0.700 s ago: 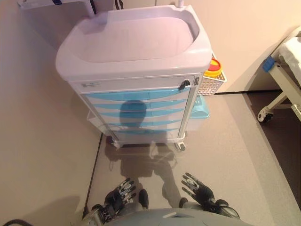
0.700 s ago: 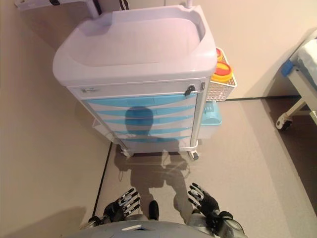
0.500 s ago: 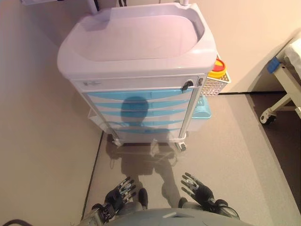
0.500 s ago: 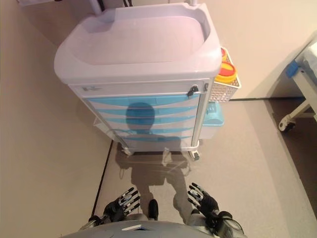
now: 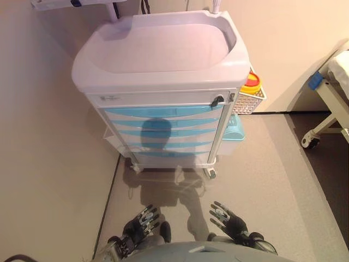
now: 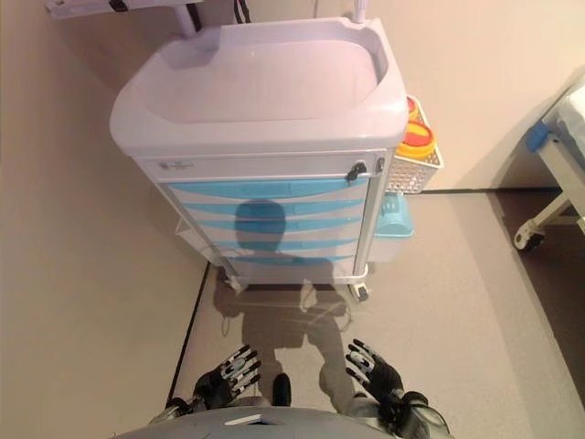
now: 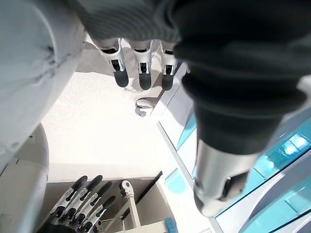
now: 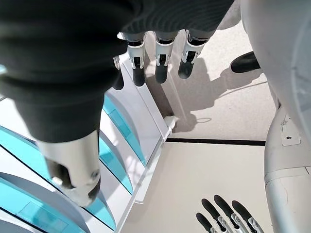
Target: Open the drawer and pick up the medicine
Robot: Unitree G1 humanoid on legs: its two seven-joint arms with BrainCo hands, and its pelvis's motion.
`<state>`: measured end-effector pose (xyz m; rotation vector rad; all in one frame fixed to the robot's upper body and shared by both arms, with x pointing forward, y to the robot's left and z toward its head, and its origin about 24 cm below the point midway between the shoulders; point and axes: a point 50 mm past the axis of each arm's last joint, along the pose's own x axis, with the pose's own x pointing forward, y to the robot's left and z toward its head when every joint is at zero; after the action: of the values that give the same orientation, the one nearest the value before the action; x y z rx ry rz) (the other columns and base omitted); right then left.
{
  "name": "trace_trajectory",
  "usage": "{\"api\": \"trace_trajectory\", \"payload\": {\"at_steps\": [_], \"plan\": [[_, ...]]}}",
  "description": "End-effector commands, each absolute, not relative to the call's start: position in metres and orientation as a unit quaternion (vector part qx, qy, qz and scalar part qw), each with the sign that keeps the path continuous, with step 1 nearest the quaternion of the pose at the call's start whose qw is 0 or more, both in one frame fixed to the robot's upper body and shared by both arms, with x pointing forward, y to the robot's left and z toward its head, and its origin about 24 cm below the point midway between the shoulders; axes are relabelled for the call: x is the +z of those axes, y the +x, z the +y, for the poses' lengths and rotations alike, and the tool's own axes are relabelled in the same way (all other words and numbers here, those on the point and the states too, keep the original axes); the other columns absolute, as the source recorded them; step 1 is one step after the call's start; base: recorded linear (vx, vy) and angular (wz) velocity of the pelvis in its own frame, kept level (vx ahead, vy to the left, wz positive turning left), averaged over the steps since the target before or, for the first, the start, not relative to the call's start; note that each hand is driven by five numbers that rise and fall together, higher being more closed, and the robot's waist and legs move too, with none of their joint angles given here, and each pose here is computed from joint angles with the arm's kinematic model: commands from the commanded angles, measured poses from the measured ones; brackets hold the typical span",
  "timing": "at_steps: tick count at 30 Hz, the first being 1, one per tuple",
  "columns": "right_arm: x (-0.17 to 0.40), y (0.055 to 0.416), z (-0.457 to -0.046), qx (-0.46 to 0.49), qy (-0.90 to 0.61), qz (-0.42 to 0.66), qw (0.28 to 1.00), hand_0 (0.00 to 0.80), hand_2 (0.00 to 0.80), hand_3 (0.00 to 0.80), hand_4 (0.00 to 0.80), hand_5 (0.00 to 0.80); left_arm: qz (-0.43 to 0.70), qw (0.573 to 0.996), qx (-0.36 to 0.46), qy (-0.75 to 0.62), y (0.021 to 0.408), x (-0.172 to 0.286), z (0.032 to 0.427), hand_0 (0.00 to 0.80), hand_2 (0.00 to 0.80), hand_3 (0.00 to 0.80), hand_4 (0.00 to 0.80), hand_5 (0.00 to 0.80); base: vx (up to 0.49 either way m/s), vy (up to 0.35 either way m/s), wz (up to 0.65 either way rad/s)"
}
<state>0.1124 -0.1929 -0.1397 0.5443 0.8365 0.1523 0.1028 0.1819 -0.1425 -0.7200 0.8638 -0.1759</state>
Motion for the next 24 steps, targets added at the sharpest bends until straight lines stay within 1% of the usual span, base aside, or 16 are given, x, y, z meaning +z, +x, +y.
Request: {"api": "trace_trajectory", "payload": {"at_steps": [1,7,14,18,24], "plan": [[-0.132,0.129,-0.186,0.09,0.264,0.366,0.888,0.0,0.0,0.0,0.0,0.0,0.371,0.851,-0.104,-0.357,0.126,-0.135,0.173,0.0,0.0,0.0,0.0,0.0,0.0,0.0,0.0],[-0.132,0.129,-0.186,0.084,0.264,0.365,0.889,0.0,0.0,0.0,0.0,0.0,0.373,0.846,-0.101,-0.368,0.124,-0.135,0.173,0.0,0.0,0.0,0.0,0.0,0.0,0.0,0.0],[-0.132,0.128,-0.191,0.075,0.267,0.365,0.889,0.0,0.0,0.0,0.0,0.0,0.357,0.826,-0.083,-0.428,0.126,-0.134,0.169,0.0,0.0,0.0,0.0,0.0,0.014,0.022,0.0],[-0.129,0.133,-0.196,0.072,0.26,0.363,0.892,0.0,0.0,0.0,0.0,0.0,0.326,0.815,-0.083,-0.471,0.134,-0.129,0.164,0.0,0.0,0.0,0.0,0.0,-0.027,0.073,-0.06],[-0.123,0.144,-0.201,0.075,0.258,0.345,0.899,0.0,0.0,0.0,0.0,0.0,0.264,0.81,-0.101,-0.514,0.157,-0.117,0.162,0.0,0.0,0.0,0.0,0.0,-0.037,0.063,-0.04]]}}
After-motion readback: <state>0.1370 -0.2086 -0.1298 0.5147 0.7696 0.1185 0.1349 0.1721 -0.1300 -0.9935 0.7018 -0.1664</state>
